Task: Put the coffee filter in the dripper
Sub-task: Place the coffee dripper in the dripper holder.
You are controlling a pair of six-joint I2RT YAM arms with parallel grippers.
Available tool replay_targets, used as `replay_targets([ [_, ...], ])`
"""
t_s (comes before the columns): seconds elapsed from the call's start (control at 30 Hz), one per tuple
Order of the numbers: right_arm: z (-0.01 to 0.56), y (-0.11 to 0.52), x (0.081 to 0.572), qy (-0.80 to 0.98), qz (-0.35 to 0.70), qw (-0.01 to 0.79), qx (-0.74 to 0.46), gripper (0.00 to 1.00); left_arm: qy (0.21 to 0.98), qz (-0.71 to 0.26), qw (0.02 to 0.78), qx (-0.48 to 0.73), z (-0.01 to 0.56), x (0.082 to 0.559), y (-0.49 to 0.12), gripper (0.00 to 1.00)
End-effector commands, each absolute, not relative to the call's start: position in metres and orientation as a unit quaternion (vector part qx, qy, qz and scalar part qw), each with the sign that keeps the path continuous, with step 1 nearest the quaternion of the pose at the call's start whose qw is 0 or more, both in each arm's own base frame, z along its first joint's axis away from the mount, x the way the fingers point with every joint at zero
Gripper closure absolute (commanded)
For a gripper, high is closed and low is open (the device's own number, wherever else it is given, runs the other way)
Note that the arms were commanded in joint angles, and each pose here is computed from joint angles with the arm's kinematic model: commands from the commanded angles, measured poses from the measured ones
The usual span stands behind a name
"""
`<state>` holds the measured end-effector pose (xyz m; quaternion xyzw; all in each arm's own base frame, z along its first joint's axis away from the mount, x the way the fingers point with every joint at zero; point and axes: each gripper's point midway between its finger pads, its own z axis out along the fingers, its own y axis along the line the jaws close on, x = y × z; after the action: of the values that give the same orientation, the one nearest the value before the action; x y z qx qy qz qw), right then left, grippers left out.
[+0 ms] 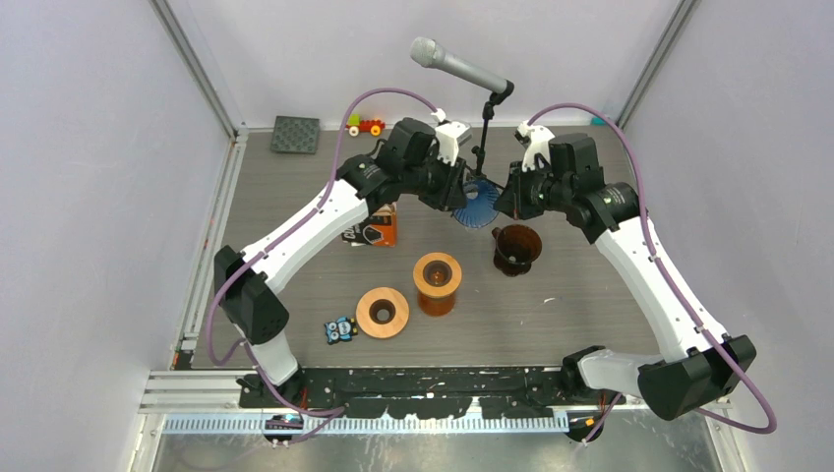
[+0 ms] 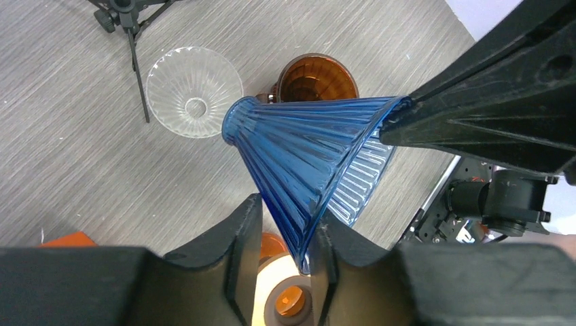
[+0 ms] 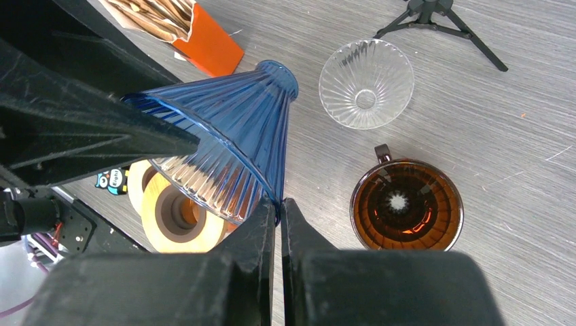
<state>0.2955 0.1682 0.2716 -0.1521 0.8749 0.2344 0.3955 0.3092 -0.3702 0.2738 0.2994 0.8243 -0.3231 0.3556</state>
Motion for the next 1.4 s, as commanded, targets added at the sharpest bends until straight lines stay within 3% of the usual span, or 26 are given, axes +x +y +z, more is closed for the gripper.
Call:
replay_targets([
  [0.0,0.287,0.182,0.297,0.855,0.266,0.417,-0.159,1.0,0.803,-0.338,0.387,0.3,0.297,0.318,-0.381,0.76],
  [0.33,0.289,0.183,0.293,0.85,0.27,0.421,-0.166,0.99,0.797,-0.319,0.407,0.312,0.301,0.321,-0.374,1.0],
  [0.63,0.298,0.183,0.284,0.819,0.268,0.454,-0.224,0.7,0.792,-0.289,0.411,0.348,0.306,0.313,-0.349,1.0],
  [0.73,0.305,0.185,0.278,0.812,0.273,0.452,-0.246,0.53,0.797,-0.285,0.392,0.36,0.304,0.307,-0.342,1.0],
  [0.83,0.308,0.186,0.271,0.801,0.273,0.452,-0.282,0.44,0.802,-0.276,0.373,0.376,0.298,0.298,-0.334,1.0],
  [1.07,0.307,0.186,0.255,0.789,0.278,0.442,-0.324,0.36,0.815,-0.27,0.335,0.388,0.283,0.285,-0.318,1.0],
  [1.37,0.325,0.188,0.234,0.755,0.289,0.45,-0.378,0.36,0.835,-0.254,0.268,0.409,0.265,0.259,-0.292,1.0],
])
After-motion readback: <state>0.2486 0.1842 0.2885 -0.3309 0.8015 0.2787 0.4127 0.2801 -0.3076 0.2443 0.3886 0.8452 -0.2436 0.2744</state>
